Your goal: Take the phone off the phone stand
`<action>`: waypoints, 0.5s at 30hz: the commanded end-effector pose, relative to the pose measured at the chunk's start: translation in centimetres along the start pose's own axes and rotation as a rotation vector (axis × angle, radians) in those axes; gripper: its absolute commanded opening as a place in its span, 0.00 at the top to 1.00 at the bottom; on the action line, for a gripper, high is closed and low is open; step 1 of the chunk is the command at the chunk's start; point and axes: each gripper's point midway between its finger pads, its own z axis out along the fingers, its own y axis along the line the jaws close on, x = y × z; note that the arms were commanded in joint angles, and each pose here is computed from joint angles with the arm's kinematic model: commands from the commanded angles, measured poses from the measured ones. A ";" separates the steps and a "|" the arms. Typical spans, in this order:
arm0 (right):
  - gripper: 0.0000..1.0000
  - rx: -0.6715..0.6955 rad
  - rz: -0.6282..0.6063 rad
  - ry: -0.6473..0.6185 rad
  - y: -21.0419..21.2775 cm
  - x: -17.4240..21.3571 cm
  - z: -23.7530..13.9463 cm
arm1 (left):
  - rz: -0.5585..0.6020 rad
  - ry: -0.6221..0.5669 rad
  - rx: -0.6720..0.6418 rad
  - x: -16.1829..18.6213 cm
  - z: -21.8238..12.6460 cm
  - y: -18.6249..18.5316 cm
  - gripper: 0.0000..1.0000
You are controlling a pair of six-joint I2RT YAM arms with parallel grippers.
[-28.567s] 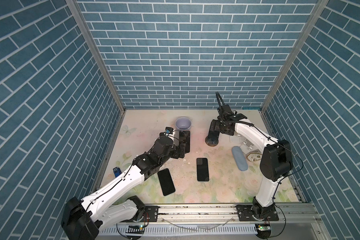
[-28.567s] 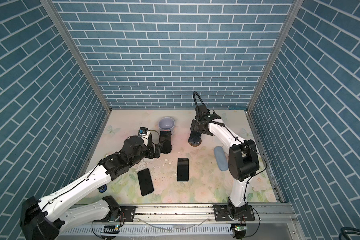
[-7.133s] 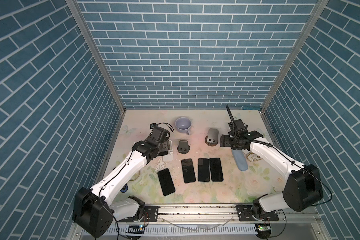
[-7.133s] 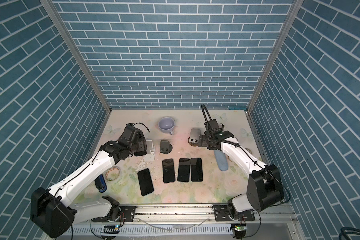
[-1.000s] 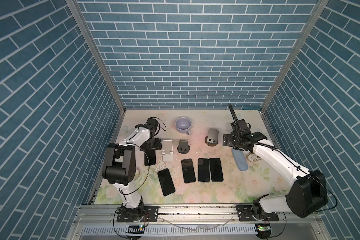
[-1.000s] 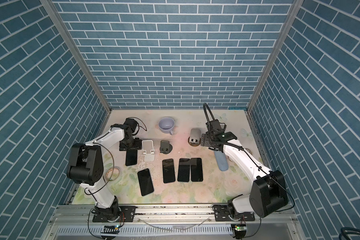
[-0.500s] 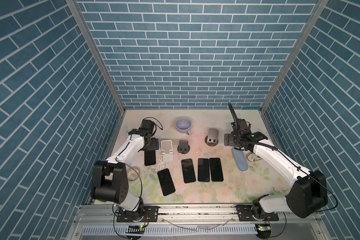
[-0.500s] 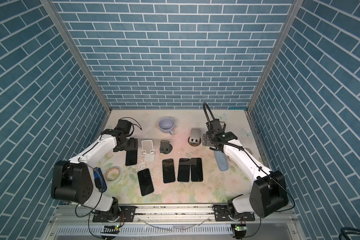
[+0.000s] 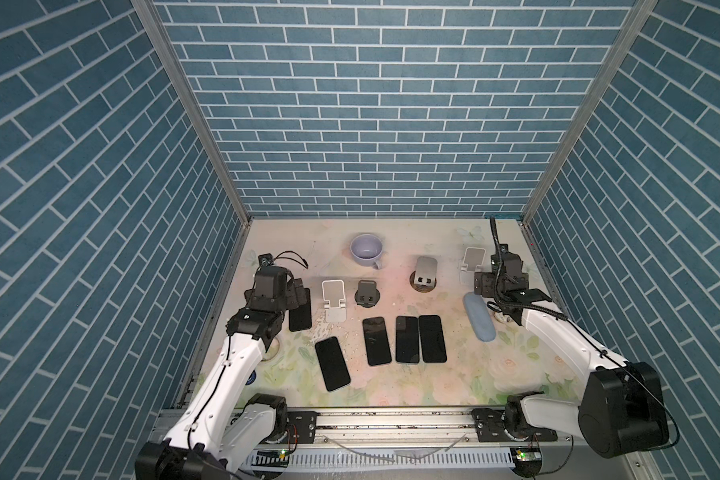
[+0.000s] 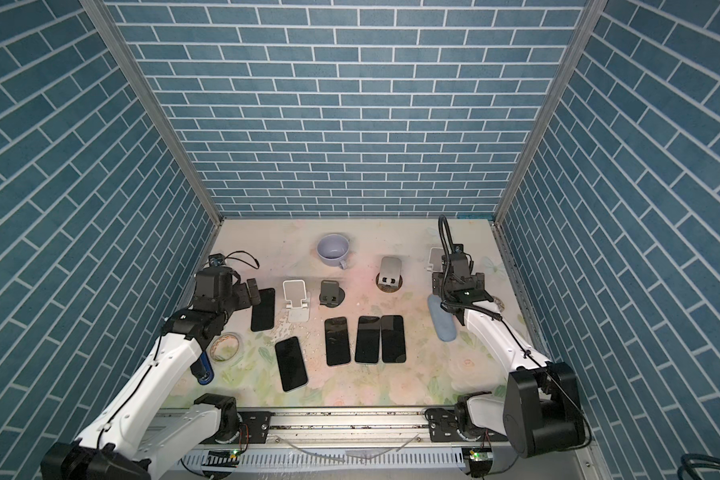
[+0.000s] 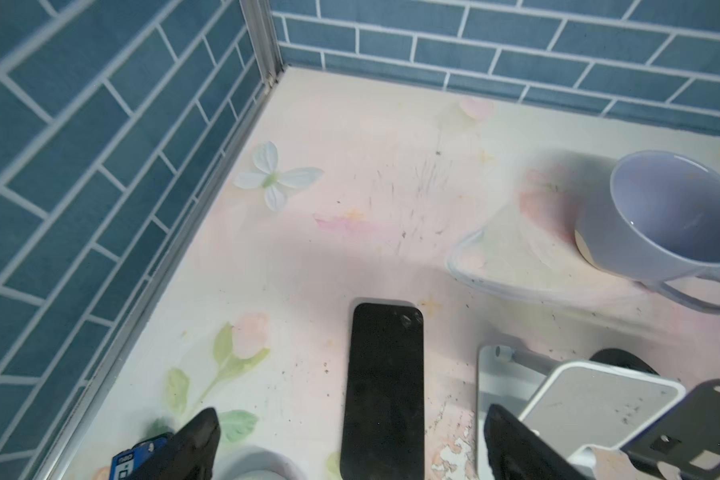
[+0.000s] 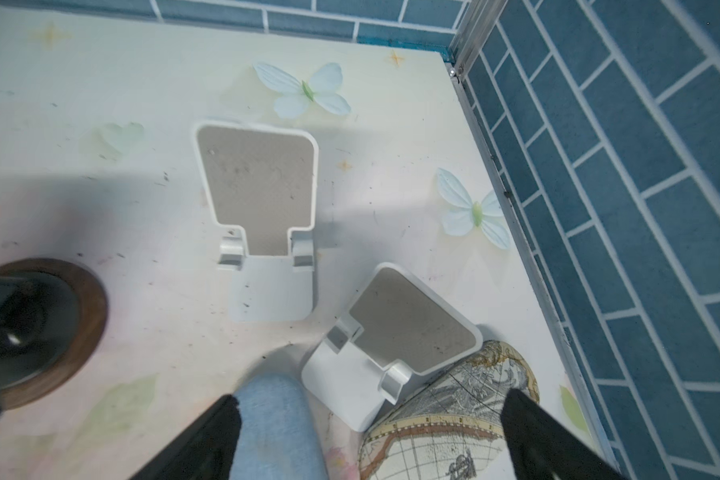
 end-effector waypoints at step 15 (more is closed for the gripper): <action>0.01 -0.034 0.073 -0.301 -1.3 0.8 5.1 | 0.043 -0.208 -0.180 1.1 1.6 3.4 0.00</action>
